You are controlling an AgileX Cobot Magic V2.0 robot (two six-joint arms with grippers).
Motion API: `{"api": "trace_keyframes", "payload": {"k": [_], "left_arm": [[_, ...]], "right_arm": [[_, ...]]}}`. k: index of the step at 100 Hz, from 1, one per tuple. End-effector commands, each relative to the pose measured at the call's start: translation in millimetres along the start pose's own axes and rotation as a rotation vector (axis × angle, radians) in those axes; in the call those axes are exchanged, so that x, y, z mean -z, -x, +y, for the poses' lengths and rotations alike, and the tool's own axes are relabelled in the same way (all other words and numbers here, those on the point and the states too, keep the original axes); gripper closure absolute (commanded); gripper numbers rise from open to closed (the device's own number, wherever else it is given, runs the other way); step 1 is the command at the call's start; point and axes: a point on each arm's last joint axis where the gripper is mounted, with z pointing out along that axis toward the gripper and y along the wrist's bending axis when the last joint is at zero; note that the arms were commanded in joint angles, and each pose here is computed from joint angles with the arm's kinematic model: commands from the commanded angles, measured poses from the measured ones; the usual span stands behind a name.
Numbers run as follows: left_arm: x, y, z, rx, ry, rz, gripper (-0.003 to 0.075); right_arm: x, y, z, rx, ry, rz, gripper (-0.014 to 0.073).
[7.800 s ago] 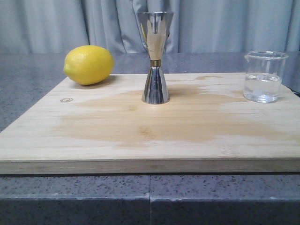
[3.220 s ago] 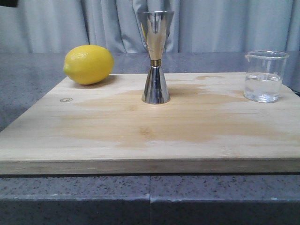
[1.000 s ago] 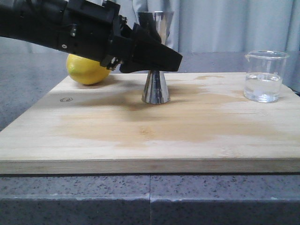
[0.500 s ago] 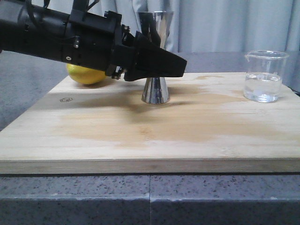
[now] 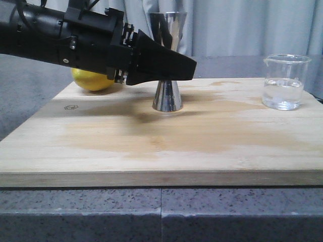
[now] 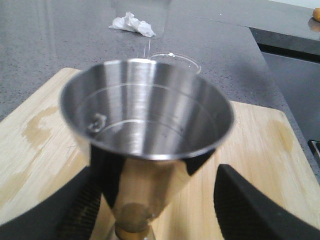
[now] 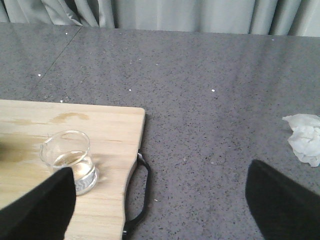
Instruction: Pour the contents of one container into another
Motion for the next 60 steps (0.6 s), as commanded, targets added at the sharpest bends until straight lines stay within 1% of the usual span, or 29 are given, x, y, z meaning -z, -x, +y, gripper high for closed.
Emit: {"api": "trace_keyframes", "payload": {"k": [1,7,11,26,40,52,60], "left_arm": [[5.2,24.4,-4.2,-0.031,0.000,-0.088,0.0283],[5.2,24.4,-4.2,-0.031,0.000,-0.088,0.0302],[5.2,24.4,-4.2,-0.031,0.000,-0.088,0.0329],[5.2,24.5,-4.1,-0.030,0.000,-0.089,0.0471],[5.2,24.9,-4.7,-0.030,-0.006,-0.093,0.0582],[5.2,24.9,-4.7,-0.030,-0.006,-0.093,0.0647],[5.2,25.0,-4.9,-0.030,-0.008,-0.094,0.0676]], "right_arm": [[2.9,17.9,-2.0,0.010,-0.019,-0.106,-0.0032],[2.9,17.9,-2.0,0.010,-0.019,-0.106,-0.0032],[2.9,17.9,-2.0,0.010,-0.019,-0.106,-0.0032],[2.9,17.9,-2.0,0.010,-0.019,-0.106,-0.0032],[2.9,17.9,-2.0,0.010,-0.019,-0.106,-0.0032],[2.9,17.9,-2.0,0.010,-0.019,-0.106,-0.0032],[2.9,17.9,-2.0,0.010,-0.019,-0.106,-0.0032]]}}
